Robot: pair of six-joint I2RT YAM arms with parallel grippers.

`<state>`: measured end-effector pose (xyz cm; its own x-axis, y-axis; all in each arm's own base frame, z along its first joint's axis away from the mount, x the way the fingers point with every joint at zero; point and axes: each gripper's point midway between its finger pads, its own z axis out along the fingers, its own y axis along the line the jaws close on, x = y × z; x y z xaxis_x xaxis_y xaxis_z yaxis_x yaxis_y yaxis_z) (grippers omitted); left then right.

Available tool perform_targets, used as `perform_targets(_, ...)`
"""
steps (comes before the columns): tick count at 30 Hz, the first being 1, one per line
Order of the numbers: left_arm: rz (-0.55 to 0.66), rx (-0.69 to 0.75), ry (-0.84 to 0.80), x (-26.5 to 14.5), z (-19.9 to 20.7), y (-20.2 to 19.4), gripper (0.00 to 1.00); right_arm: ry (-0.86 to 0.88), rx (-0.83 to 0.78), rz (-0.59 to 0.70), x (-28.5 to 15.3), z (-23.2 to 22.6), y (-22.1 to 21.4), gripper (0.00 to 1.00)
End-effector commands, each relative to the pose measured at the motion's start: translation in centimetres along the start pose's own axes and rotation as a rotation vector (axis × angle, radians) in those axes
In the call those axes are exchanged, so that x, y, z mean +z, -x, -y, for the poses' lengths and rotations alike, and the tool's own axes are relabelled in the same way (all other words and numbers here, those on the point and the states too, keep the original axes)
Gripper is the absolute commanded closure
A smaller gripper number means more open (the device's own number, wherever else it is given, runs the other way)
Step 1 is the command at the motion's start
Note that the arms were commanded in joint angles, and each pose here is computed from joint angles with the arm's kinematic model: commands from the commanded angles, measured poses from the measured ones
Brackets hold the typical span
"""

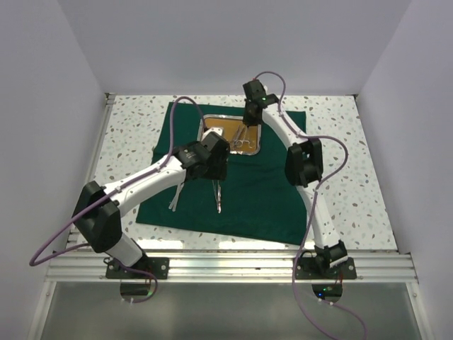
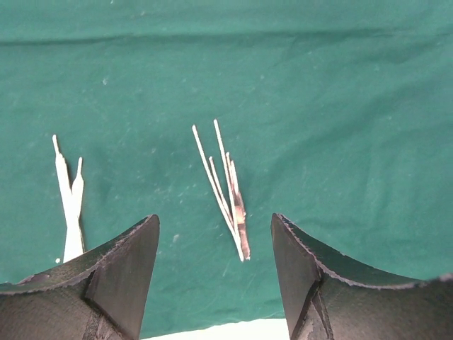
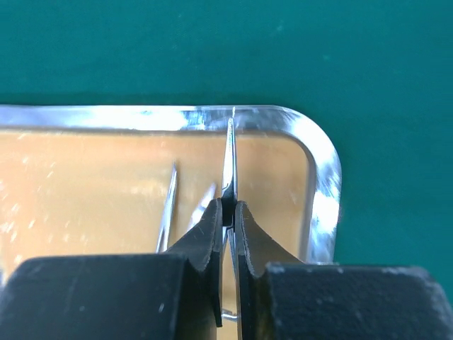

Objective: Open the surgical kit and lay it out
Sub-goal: Pick up the medical item from the container, then place the medical item in the surgical kit.

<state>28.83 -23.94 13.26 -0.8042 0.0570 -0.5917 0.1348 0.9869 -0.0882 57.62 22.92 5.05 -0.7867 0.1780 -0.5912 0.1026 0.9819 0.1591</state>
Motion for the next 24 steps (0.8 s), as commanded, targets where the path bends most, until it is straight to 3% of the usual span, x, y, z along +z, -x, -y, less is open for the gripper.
perform_targets(1,0.075,0.006,-0.056,-0.9,1.7,3.3,0.32,0.059,0.007,0.193,-9.8,-0.7,7.6,1.00)
perform_targets(7,0.105,0.010,-0.076,-0.7,2.5,5.2,0.30,0.040,-0.018,0.226,-15.7,1.2,8.6,1.00)
perform_targets(11,0.121,0.024,-0.097,0.2,3.1,6.6,0.29,0.020,-0.033,0.196,-19.4,3.0,6.8,1.00)
perform_targets(13,0.142,0.024,-0.097,0.5,3.1,7.9,0.28,0.013,-0.040,0.123,-19.5,4.1,3.8,1.00)
perform_targets(14,0.132,0.039,-0.092,1.4,3.2,7.9,0.28,0.034,-0.031,0.141,-21.8,4.4,3.6,1.00)
perform_targets(16,0.157,0.022,-0.098,2.3,3.1,9.9,0.28,0.036,-0.034,0.040,-21.6,5.6,-0.9,1.00)
perform_targets(17,0.132,0.033,-0.103,3.8,3.2,9.7,0.28,0.077,-0.016,0.057,-23.8,5.6,-1.5,1.00)
perform_targets(18,0.158,0.026,-0.116,4.1,3.6,11.3,0.28,0.053,-0.028,-0.021,-22.8,6.8,-5.2,1.00)
perform_targets(22,0.156,0.053,-0.097,8.1,3.8,13.8,0.28,0.052,-0.042,-0.103,-24.0,8.4,-12.2,1.00)
perform_targets(23,0.110,0.080,-0.075,10.5,3.7,12.9,0.28,0.053,-0.027,-0.119,-24.1,8.6,-13.4,1.00)
perform_targets(24,0.142,0.079,-0.085,10.6,4.4,14.7,0.28,0.052,-0.028,-0.144,-24.6,9.1,-15.3,1.00)
